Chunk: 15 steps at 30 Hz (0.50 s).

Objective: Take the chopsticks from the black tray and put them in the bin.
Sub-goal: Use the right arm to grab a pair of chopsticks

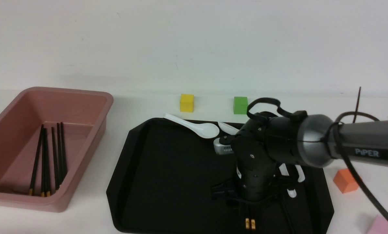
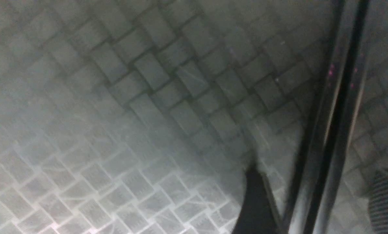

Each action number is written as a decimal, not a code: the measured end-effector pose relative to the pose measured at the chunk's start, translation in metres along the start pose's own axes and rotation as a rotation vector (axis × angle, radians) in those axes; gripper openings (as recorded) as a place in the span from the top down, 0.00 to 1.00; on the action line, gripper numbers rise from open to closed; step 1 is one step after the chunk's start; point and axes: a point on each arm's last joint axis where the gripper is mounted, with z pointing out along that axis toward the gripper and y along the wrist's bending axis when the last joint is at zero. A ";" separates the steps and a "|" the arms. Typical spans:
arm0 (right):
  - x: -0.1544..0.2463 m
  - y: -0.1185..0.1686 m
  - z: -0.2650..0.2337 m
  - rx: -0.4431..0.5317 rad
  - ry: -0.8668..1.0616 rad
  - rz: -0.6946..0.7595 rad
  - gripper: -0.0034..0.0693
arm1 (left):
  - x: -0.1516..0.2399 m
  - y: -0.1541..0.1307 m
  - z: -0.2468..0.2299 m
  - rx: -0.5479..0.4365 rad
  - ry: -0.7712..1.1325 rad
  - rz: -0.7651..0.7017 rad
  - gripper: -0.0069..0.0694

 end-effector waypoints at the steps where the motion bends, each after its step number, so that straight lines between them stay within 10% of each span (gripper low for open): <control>1: 0.000 0.000 0.000 -0.001 0.001 0.001 0.34 | 0.000 0.000 0.000 0.000 0.000 0.000 0.70; 11: 0.000 0.006 0.002 -0.044 0.023 0.015 0.77 | 0.000 0.000 0.000 0.000 0.000 0.000 0.69; 15: -0.001 0.007 -0.001 -0.054 0.022 -0.028 0.77 | 0.000 0.000 0.000 0.000 0.000 0.000 0.68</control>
